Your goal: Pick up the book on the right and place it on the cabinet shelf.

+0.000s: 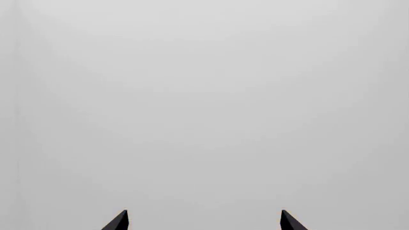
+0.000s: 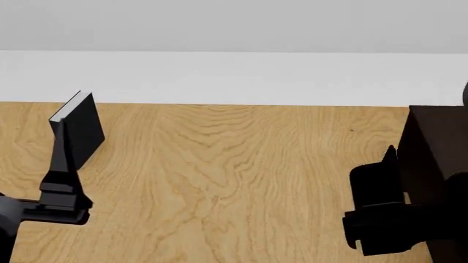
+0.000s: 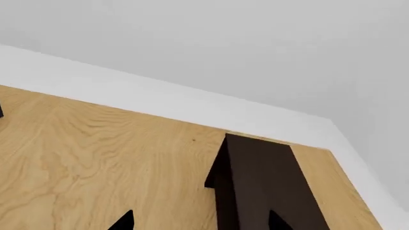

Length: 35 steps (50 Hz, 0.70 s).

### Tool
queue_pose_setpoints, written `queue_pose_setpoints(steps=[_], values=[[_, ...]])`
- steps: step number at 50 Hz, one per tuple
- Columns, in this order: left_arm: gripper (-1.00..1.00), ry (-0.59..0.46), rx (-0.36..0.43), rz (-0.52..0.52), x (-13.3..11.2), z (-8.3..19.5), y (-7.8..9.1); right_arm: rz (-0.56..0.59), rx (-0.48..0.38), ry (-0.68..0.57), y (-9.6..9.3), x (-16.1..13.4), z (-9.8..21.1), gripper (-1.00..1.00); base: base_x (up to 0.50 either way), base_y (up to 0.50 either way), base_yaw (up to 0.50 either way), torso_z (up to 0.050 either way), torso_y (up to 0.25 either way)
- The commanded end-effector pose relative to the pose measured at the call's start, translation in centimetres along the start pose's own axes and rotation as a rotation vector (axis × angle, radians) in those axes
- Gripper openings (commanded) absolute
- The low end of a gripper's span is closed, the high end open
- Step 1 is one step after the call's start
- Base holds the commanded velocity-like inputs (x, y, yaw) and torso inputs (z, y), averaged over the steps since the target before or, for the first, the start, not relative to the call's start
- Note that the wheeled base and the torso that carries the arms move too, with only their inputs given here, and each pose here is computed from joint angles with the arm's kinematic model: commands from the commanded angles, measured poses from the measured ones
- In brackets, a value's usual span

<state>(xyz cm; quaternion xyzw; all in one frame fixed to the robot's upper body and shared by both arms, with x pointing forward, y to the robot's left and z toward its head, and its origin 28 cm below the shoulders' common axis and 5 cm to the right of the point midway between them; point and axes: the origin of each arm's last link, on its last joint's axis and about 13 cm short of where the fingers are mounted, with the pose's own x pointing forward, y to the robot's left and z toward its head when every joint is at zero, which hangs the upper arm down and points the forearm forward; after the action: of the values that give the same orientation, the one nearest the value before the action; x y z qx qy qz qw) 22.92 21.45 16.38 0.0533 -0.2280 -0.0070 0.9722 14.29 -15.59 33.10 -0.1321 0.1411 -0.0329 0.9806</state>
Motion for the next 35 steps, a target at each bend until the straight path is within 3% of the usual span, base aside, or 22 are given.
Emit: queue_pose_setpoints(steps=[1,10,20,35], values=[[1.0,-0.01,-0.009,0.005,-0.1,0.4,0.3,-0.024,0.107,0.213,-2.0,-1.5,0.5,1.0,0.0,0.0,0.0,0.0,0.0],[1.0,-0.014,-0.012,0.002,-0.2,0.5,0.3,-0.021,0.179,0.337,-2.1,0.3,-1.3,1.0,0.0,0.0,0.0,0.0,0.0],[1.0,-0.017,-0.016,0.006,-0.2,0.5,0.5,0.072,0.231,0.441,-1.4,2.5,-4.6,1.0,0.0,0.0,0.0,0.0,0.0],[1.0,-0.016,-0.015,0.003,-0.2,0.5,0.5,0.084,0.227,0.572,-1.3,2.3,-7.2,1.0,0.0,0.0,0.0,0.0,0.0]])
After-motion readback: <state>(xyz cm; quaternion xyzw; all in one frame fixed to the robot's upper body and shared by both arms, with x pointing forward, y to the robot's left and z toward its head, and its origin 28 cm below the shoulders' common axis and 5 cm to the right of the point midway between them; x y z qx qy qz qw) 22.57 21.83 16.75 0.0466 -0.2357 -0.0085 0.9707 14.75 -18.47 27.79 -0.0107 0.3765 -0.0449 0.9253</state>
